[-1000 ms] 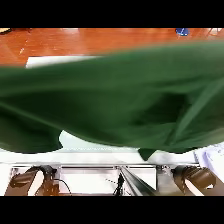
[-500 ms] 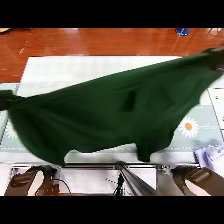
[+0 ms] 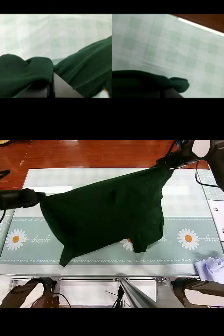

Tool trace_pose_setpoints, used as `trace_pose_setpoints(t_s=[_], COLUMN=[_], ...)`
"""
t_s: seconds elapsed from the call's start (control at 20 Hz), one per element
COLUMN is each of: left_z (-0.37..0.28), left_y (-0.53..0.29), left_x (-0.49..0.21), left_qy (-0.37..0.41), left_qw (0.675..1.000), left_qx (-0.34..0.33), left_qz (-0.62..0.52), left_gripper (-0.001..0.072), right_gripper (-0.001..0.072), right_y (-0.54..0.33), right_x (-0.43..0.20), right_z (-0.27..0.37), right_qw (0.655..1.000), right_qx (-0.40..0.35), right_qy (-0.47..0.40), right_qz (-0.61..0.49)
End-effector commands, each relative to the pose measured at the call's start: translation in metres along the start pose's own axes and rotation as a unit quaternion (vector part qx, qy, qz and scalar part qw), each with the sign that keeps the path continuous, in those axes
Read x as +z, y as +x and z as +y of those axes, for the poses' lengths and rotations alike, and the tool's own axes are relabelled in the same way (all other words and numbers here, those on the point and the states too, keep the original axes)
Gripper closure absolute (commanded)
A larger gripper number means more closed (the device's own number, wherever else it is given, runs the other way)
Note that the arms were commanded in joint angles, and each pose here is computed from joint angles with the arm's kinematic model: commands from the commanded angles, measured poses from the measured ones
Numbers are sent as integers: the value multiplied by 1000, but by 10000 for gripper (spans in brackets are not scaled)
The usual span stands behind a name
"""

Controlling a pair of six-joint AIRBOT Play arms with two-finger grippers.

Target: Fold the shirts.

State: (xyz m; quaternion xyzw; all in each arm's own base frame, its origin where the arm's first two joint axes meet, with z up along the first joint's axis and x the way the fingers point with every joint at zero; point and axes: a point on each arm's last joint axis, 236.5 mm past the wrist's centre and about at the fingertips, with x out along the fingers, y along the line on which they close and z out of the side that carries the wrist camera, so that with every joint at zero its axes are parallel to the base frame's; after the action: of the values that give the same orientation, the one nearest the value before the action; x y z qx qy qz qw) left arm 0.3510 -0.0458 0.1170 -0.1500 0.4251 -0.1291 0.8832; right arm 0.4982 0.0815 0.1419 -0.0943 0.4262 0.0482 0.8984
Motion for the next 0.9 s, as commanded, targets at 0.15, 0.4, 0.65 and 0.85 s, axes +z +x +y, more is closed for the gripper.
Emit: trace_pose_setpoints(t_s=[0.15, 0.4, 0.65, 0.85], left_z=[19, 18, 71, 81], left_y=[90, 107, 31, 0], left_x=[-14, -33, -49, -110], left_qy=[-7, -7, -39, -120], left_qw=[998, 995, 973, 941], left_qx=[-1, -7, 67, 74], left_qz=[55, 98, 216, 306], left_gripper=[688, 465, 204, 198], right_gripper=[680, 385, 273, 238], right_y=[68, 77, -5, -34], right_x=[-35, -64, -69, -122], right_z=[-12, -11, -91, -143], right_qw=[987, 987, 992, 978], right_qx=[75, 81, 9, -14], right_qy=[119, 56, 43, 115], right_qz=[72, 126, 118, 172])
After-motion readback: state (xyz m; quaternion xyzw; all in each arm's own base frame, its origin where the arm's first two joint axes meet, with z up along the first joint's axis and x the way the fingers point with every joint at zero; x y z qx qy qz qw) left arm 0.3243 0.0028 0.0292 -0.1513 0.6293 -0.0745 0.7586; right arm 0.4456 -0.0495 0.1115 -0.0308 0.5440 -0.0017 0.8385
